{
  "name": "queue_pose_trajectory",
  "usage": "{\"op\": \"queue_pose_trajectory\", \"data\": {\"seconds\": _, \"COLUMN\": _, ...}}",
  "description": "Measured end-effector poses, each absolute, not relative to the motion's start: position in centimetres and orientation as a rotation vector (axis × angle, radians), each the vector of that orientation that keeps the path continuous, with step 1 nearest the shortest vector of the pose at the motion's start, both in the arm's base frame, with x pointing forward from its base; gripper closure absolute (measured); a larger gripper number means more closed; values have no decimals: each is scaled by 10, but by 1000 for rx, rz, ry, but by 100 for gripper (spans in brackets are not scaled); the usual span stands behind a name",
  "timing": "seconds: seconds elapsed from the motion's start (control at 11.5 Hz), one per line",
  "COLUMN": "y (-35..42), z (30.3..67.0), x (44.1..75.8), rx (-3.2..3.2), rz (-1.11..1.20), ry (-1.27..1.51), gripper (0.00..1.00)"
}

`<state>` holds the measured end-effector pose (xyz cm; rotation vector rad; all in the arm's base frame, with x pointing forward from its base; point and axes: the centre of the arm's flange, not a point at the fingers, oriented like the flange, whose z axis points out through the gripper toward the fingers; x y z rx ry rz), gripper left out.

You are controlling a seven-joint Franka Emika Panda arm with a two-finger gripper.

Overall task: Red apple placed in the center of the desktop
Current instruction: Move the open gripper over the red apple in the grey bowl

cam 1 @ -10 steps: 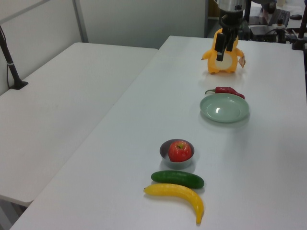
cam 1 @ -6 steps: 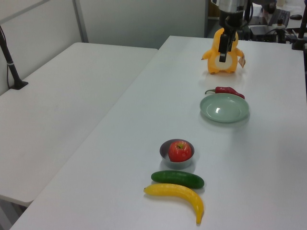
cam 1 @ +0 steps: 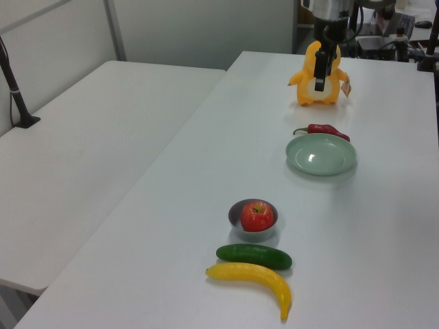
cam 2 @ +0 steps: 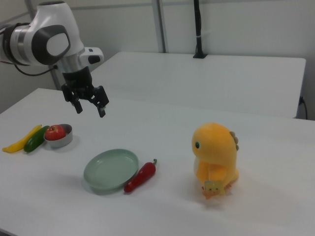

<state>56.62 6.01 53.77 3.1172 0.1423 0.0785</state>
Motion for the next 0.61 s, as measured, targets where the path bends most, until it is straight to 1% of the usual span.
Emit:
{"op": "queue_pose_trajectory", "data": {"seconds": 0.44, "y": 103, "z": 495, "x": 572, "rx": 3109, "rz": -19, "ry": 255, "gripper": 0}}
{"op": "queue_pose_trajectory", "data": {"seconds": 0.61, "y": 145, "z": 477, "x": 580, "rx": 3119, "rz": 57, "ry": 319, "gripper": 0}}
